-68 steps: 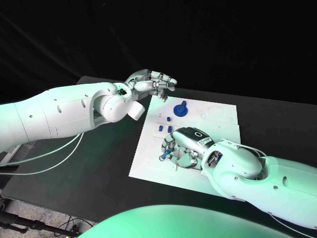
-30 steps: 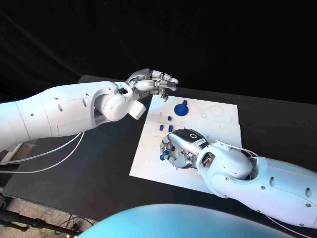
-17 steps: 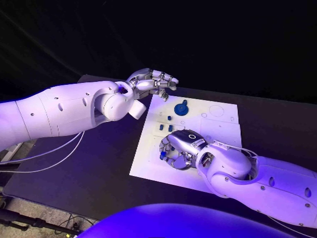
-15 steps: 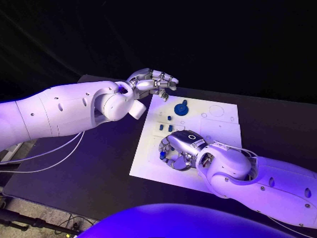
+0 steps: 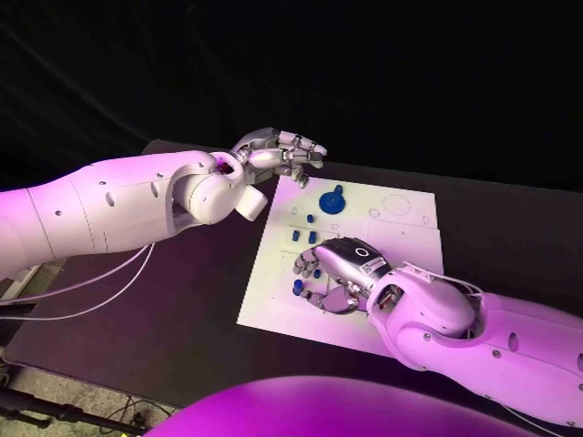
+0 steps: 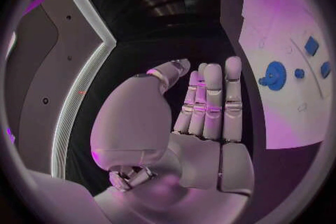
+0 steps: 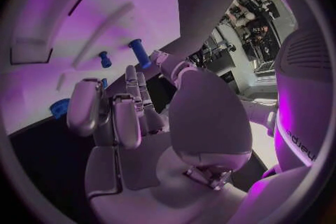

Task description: Assemble the parts on the task board

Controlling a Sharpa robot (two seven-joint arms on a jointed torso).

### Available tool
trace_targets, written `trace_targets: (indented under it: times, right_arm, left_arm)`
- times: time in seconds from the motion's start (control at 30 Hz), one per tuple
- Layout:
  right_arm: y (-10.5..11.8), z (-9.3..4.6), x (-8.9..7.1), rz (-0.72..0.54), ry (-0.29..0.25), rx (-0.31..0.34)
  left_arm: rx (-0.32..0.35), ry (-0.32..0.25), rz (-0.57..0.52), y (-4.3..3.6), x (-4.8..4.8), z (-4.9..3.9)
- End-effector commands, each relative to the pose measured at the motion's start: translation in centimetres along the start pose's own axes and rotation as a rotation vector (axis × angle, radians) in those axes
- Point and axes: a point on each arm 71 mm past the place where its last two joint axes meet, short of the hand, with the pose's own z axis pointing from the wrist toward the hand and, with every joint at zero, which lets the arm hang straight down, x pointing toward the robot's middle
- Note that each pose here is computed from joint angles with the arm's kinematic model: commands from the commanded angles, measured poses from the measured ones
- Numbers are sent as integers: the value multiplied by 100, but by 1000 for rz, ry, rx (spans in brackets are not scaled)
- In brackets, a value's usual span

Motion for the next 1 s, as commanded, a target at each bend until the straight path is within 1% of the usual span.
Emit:
trace_targets:
  times: [0.03, 0.1, 0.13, 0.17, 0.27, 0.33, 0.37, 0.47, 0.5, 0.57, 0.6, 0.67, 0.73, 0.87, 1.0]
  right_arm:
    - [-22, -94, -164, 30, -142, -26]
    - [-80, -162, -250, 47, -168, -13]
    - [-122, -195, -293, 62, -175, 2]
    - [-190, -238, -349, 87, -175, 30]
    - [-455, -381, -504, 179, -144, 156]
    - [-672, -518, -604, 241, -122, 256]
    - [-734, -564, -628, 256, -116, 284]
    - [-1007, -826, -711, 305, -80, 411]
    - [-1046, -874, -719, 309, -72, 431]
    - [-1168, -1059, -730, 311, -45, 497]
    - [-1203, -1128, -728, 305, -36, 519]
    - [-1255, -1251, -713, 284, -23, 556]
    - [-1286, -1344, -687, 264, -14, 584]
    - [-1321, -1467, -620, 239, -4, 632]
    - [-1318, -1510, -562, 227, 1, 660]
  left_arm:
    - [4, 19, -5, -6, 21, 7]
    - [3, 19, -5, -6, 19, 6]
    - [3, 19, -5, -5, 18, 5]
    - [3, 20, -5, -4, 18, 5]
    - [1, 18, -4, 2, 12, -2]
    - [-1, 17, -4, 9, 8, -9]
    - [-2, 17, -4, 11, 7, -11]
    - [-3, 17, -4, 17, 10, -22]
    - [-4, 17, -4, 17, 11, -24]
    - [-4, 17, -4, 18, 16, -28]
    - [-4, 17, -4, 19, 19, -29]
    - [-4, 18, -4, 18, 25, -31]
    - [-4, 20, -5, 18, 30, -32]
    - [-4, 22, -5, 19, 36, -34]
    - [-5, 23, -6, 20, 40, -34]
